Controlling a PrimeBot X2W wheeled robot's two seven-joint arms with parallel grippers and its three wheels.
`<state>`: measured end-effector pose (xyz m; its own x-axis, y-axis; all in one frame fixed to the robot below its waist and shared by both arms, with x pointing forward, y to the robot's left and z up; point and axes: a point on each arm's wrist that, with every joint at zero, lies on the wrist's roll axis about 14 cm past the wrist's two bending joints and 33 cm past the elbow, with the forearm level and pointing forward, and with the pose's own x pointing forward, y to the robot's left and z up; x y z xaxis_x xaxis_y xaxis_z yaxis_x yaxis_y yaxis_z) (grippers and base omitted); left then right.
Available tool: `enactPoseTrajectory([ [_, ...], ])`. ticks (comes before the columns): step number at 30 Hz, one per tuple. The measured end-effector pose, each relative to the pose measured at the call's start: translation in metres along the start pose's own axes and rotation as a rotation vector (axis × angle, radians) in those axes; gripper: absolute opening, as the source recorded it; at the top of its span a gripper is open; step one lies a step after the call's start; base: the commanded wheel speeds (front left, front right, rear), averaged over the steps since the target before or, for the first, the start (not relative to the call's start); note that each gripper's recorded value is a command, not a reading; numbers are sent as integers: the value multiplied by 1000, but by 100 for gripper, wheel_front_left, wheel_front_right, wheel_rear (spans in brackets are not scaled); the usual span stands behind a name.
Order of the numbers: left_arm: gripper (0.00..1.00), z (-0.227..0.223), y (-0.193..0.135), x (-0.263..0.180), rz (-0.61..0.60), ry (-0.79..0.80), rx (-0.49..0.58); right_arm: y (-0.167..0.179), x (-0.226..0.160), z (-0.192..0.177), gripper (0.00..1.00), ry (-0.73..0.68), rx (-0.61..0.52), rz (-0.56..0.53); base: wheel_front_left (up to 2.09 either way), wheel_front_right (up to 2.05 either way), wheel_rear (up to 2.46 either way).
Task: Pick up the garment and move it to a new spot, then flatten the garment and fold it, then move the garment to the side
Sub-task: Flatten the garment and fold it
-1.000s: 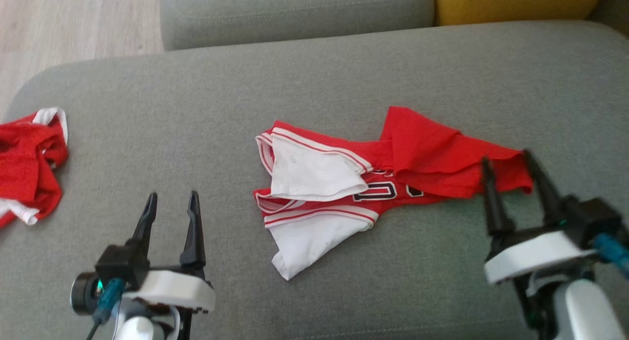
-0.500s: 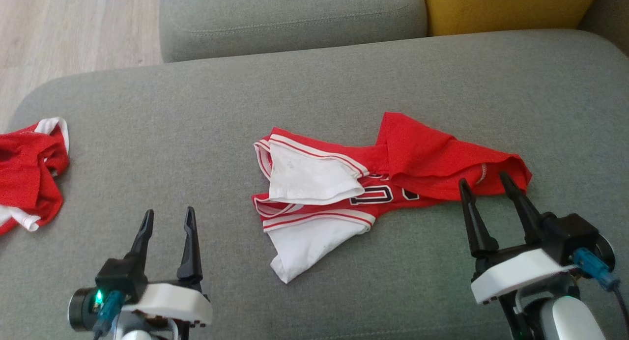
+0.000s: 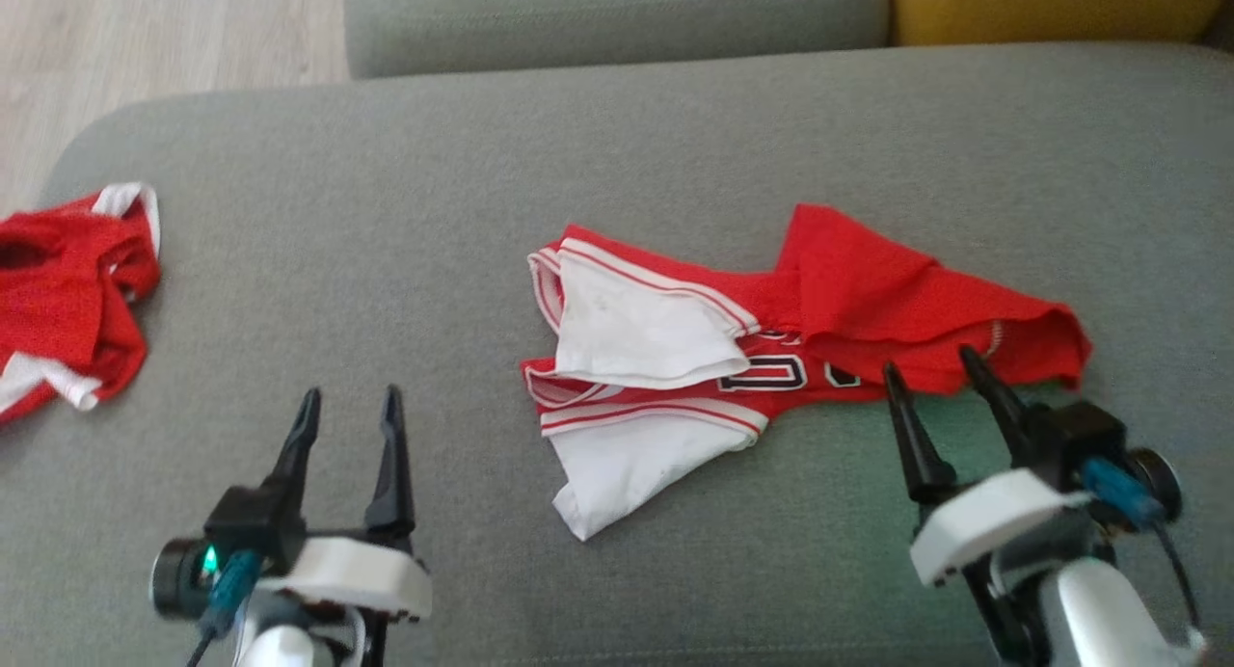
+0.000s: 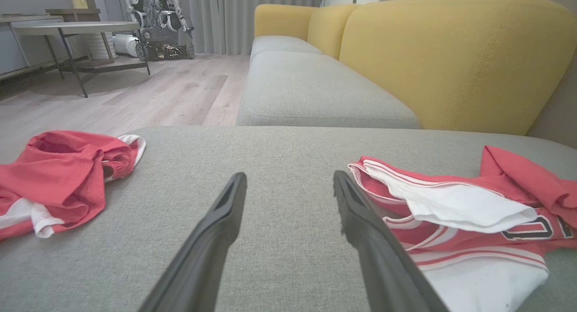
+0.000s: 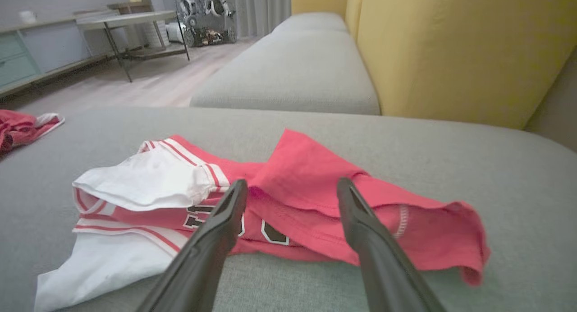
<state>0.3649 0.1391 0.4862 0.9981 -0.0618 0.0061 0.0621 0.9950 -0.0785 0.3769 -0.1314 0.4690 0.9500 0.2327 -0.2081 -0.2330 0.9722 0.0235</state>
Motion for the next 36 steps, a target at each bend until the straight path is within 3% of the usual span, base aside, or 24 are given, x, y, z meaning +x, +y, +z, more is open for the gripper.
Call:
enactPoseTrajectory([
  [6, 100, -1, 6, 11, 14, 0, -2, 7, 36, -15, 100, 77, -62, 61, 0, 0, 0],
  [15, 100, -22, 14, 16, 46, 63, -5, 18, 69, -57, 100, 226, -63, 114, 0, 0, 0],
  [16, 100, -22, 14, 17, 46, 62, -5, 18, 71, -57, 43, 228, -62, 115, 0, 0, 0],
  [17, 100, -22, 13, 19, 45, 62, -7, 18, 72, -57, 13, 230, -62, 113, 0, 0, 0],
  [18, 100, -22, 12, 20, 43, 62, -9, 16, 74, -57, 0, 234, -62, 110, 0, 0, 0],
  [26, 100, -20, 4, 28, 19, 53, -18, -6, 79, -33, 0, 165, -34, 43, 0, 0, 0],
  [33, 100, -21, -3, 32, -7, 50, -18, -97, 76, -6, 0, 106, -22, -180, 0, 0, 0],
  [36, 100, -24, -4, 33, -14, 58, -21, -118, 82, -7, 0, 128, -13, -219, 0, 0, 0],
])
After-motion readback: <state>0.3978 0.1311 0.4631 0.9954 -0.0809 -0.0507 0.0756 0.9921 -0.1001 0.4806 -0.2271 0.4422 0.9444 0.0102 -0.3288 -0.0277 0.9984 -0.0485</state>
